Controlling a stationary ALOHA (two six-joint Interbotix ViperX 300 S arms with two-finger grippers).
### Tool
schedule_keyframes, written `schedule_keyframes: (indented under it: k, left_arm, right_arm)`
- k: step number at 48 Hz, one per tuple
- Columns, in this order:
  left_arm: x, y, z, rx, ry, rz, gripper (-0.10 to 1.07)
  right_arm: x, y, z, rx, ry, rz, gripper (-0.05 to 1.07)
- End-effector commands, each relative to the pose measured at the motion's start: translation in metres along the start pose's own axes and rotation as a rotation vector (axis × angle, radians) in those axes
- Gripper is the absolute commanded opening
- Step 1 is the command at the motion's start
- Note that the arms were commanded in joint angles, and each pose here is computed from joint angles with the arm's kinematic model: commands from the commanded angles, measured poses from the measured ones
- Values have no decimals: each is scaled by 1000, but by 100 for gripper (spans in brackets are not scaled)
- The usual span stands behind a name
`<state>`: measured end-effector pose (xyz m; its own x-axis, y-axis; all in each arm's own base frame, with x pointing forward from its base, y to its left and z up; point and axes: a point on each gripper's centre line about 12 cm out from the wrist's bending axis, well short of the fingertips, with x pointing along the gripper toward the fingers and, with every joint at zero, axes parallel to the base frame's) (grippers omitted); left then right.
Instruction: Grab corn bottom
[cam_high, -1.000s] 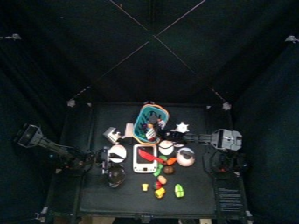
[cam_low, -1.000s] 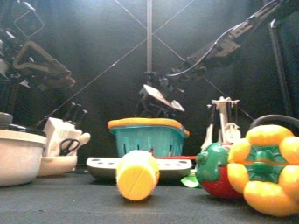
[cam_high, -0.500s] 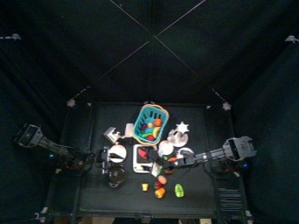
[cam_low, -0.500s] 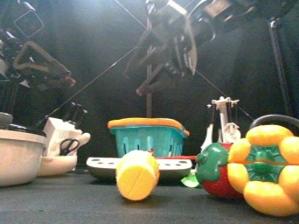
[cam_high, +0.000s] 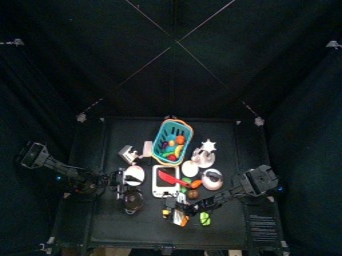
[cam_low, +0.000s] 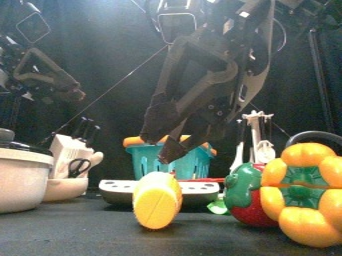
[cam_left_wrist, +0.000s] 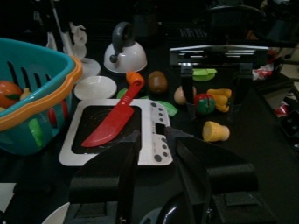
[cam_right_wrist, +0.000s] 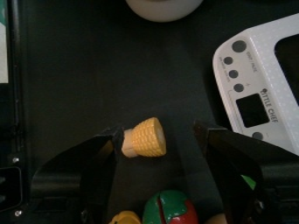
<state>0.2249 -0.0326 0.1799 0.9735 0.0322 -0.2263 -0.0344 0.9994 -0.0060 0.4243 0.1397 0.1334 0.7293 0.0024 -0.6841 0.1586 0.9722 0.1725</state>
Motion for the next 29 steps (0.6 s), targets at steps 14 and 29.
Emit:
schedule_keyframes:
  k: [14,29]
  left_arm:
    - [2,-2,6,-4,-15,-4,72]
    - [2,-2,5,-5,-13,-3,72]
  right_arm:
    - [4,19,-4,-13,9,49,96]
    - [20,15,-14,-26,34,24,94]
